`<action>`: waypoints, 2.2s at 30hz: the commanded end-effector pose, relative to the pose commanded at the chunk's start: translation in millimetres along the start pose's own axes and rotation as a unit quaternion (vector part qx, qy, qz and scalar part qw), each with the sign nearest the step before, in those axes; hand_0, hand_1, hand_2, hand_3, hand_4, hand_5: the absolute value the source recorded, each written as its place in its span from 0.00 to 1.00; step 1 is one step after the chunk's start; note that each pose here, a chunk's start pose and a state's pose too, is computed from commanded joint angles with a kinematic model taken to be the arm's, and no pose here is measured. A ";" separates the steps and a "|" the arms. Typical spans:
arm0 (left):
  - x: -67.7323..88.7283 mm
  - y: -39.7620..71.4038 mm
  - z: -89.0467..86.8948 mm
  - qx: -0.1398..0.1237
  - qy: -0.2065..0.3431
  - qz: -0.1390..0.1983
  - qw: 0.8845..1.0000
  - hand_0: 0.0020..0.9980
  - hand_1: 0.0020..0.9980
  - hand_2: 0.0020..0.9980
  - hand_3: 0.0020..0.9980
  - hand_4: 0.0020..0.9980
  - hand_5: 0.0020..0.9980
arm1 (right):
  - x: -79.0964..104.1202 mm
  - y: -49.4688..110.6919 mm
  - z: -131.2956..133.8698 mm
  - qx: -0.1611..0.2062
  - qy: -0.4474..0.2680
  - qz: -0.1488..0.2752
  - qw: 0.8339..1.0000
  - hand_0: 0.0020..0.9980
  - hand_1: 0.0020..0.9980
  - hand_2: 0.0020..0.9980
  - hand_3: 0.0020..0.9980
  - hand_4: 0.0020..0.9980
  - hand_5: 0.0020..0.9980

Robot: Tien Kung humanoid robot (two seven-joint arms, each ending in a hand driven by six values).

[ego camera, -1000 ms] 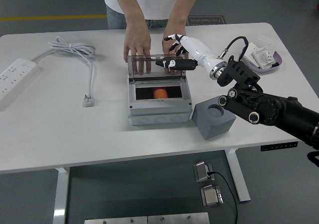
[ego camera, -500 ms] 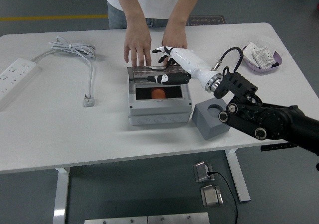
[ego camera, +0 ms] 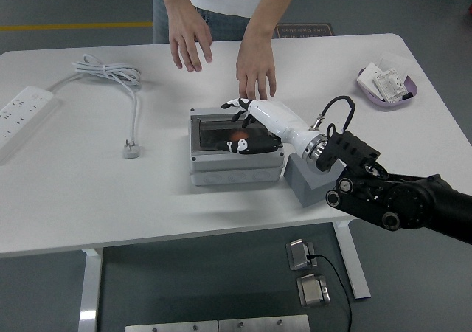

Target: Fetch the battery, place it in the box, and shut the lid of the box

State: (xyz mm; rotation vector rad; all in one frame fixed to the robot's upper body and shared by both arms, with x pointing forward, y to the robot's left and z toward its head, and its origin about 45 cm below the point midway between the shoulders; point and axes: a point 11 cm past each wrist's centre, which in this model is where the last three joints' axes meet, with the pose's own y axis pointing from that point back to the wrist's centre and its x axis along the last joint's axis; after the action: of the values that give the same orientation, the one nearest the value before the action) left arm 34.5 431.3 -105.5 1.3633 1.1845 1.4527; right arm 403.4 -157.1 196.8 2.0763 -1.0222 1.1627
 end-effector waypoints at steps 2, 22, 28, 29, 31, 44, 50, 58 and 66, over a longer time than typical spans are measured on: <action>-0.2 0.0 -0.2 0.000 0.000 0.000 1.000 0.61 0.63 0.59 0.60 0.62 0.22 | 0.7 0.6 0.6 -0.001 0.000 0.002 1.000 0.56 0.55 0.67 0.84 0.99 0.79; -4.3 -1.4 -6.2 0.004 0.002 -0.003 1.000 0.61 0.63 0.59 0.60 0.62 0.22 | 43.1 52.8 24.3 -0.036 -0.017 0.097 0.994 0.55 0.54 0.67 0.84 0.99 0.79; -6.9 -2.4 -12.2 0.008 0.003 -0.005 1.000 0.60 0.62 0.59 0.60 0.62 0.22 | 54.5 80.5 32.2 -0.049 -0.091 0.124 0.987 0.55 0.54 0.67 0.84 0.99 0.79; -7.3 -2.7 -14.0 0.009 0.003 -0.006 1.000 0.60 0.62 0.59 0.60 0.62 0.22 | 56.0 84.6 31.5 -0.046 -0.111 0.131 0.984 0.55 0.54 0.67 0.84 0.99 0.79; -7.9 -3.2 -17.1 0.012 0.004 -0.006 1.000 0.60 0.62 0.59 0.60 0.62 0.22 | 60.7 93.3 31.4 -0.039 -0.153 0.151 0.976 0.55 0.54 0.67 0.84 0.99 0.79; -5.4 -6.3 -53.6 0.043 -0.030 -0.007 0.999 0.61 0.62 0.59 0.60 0.62 0.22 | 105.8 152.3 46.6 -0.015 -0.357 0.270 0.894 0.55 0.57 0.69 0.79 0.99 0.79; -6.4 -7.0 -60.6 0.044 -0.031 -0.010 0.999 0.60 0.62 0.59 0.60 0.62 0.22 | 123.6 159.3 35.8 0.063 -0.443 0.302 0.841 0.55 0.63 0.71 0.79 0.99 0.80; -9.3 -7.1 -51.2 0.026 -0.016 -0.013 0.999 0.61 0.62 0.59 0.60 0.62 0.22 | 145.9 166.5 33.0 0.140 -0.541 0.347 0.753 0.55 0.65 0.73 0.77 0.99 0.80; -4.6 -6.1 -40.5 0.016 -0.008 -0.009 1.000 0.61 0.62 0.59 0.60 0.62 0.22 | 157.6 167.2 35.1 0.148 -0.572 0.362 0.721 0.68 0.72 0.79 0.72 0.99 0.80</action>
State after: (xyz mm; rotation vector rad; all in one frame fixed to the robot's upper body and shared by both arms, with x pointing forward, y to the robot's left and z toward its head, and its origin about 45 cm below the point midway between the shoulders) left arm -5.6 424.0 -111.7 1.3806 1.2120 1.4136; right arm 335.6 -332.8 333.1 2.7560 -2.5154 0.0998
